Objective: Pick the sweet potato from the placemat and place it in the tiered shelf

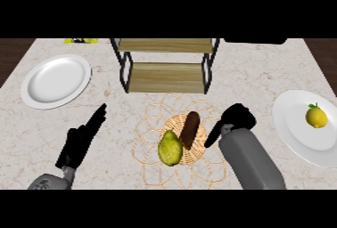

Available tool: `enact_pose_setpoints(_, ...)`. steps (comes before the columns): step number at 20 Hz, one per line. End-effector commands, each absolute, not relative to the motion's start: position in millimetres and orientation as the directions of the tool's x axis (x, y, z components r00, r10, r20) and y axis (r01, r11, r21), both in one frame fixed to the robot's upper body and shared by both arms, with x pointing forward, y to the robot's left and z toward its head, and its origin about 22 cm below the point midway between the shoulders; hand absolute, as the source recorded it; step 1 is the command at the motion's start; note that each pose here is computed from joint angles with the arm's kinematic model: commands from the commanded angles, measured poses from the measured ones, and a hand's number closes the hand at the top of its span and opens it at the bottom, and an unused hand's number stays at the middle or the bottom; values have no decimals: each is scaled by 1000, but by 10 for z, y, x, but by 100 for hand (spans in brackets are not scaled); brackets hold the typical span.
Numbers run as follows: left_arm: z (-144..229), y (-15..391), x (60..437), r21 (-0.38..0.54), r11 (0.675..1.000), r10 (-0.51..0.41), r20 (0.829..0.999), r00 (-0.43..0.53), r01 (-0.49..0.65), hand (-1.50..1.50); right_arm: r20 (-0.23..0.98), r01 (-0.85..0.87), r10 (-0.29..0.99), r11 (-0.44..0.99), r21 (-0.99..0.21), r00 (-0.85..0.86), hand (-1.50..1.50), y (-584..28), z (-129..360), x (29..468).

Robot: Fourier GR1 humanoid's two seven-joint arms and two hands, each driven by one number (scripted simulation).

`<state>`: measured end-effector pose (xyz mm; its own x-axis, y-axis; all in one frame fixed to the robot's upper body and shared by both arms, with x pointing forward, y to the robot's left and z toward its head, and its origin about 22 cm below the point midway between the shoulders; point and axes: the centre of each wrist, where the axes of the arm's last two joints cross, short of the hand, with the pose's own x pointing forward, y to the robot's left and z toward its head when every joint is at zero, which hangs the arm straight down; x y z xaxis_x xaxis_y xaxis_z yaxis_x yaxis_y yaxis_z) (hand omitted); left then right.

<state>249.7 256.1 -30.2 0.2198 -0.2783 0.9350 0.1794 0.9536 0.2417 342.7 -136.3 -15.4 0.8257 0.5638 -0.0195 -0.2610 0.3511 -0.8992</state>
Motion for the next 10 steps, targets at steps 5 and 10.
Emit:
enact_pose_setpoints(5, -355, 2582, 2510, 256, 952, -290, 930, 225, 167, 0, -135, -261, 428, 252, -932, 894, 150, -1210, -164, 3517)
enact_pose_setpoints(10, -315, 2642, 2497, 252, 954, -284, 932, 226, 163, 0, -119, -215, 435, 180, -960, 893, 150, -1193, -56, 3596)
